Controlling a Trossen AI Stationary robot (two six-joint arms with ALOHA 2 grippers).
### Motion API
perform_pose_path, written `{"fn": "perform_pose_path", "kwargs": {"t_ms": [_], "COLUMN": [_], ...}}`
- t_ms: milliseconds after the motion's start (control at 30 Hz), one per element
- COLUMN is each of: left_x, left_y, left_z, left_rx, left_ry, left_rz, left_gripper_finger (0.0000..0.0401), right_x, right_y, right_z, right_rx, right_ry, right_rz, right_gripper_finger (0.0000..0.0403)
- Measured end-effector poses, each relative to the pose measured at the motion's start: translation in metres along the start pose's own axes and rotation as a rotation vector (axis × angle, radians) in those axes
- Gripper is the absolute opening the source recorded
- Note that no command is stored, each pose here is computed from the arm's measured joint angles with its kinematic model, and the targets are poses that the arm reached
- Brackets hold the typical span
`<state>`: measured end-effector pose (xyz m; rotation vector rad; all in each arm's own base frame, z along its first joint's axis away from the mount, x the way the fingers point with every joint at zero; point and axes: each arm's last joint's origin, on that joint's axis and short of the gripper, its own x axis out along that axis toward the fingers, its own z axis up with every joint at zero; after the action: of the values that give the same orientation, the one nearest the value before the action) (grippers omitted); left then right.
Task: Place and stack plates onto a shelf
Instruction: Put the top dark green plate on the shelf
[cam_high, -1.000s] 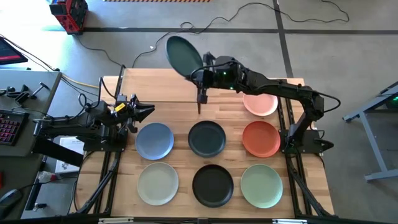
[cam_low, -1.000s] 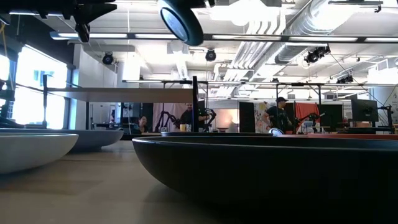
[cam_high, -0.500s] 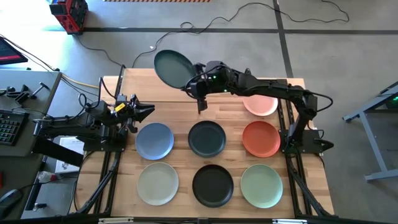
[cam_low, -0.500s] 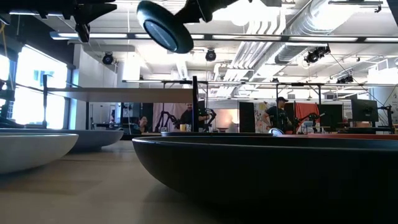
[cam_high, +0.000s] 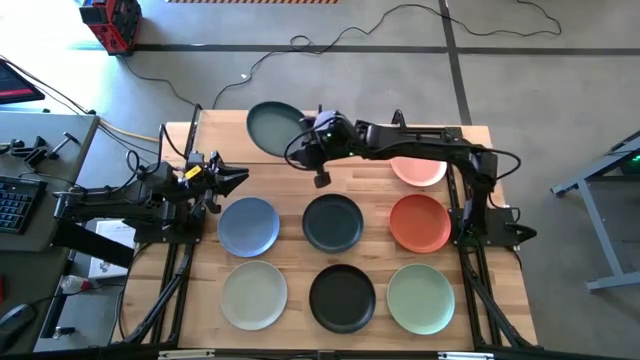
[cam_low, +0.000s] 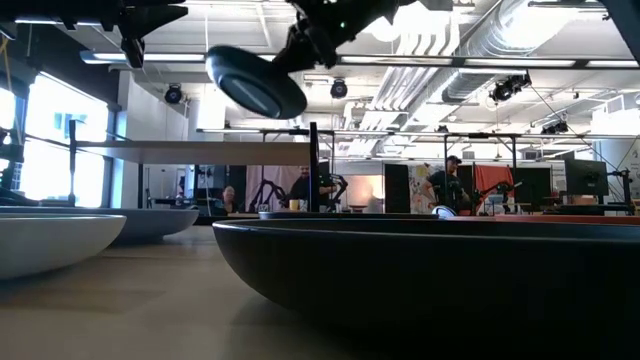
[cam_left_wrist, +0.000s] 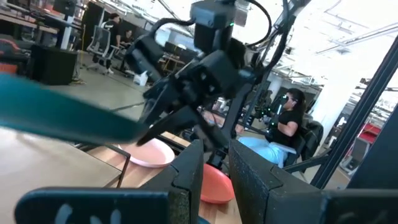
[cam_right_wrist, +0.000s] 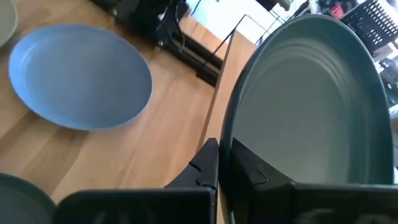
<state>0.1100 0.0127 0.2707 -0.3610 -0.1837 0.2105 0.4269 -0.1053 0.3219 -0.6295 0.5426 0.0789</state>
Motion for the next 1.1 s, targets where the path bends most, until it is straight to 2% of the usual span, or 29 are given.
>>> {"fn": "perform_pose_path", "kwargs": {"t_ms": [333, 700, 967, 1100], "left_x": [0.0, 0.0, 0.0, 0.0], "left_y": [0.0, 0.0, 0.0, 0.0], "left_z": [0.0, 0.0, 0.0, 0.0], "left_rx": [-0.006, -0.008, -0.008, -0.007], "left_ry": [0.001, -0.001, -0.001, -0.001], "left_rz": [0.0, 0.003, 0.003, 0.003], "left_gripper_finger": [0.0066, 0.0066, 0.0066, 0.0066], "right_x": [0.015, 0.013, 0.015, 0.019], "right_y": [0.0, -0.003, -0.002, 0.001], "right_z": [-0.017, -0.029, -0.029, -0.027], "right_rx": [-0.017, 0.106, 0.114, 0.076], "right_ry": [0.062, 0.12, 0.109, 0.092], "right_rz": [0.02, 0.045, 0.06, 0.064], "right_gripper_finger": [0.0, 0.0, 0.0, 0.0]}}
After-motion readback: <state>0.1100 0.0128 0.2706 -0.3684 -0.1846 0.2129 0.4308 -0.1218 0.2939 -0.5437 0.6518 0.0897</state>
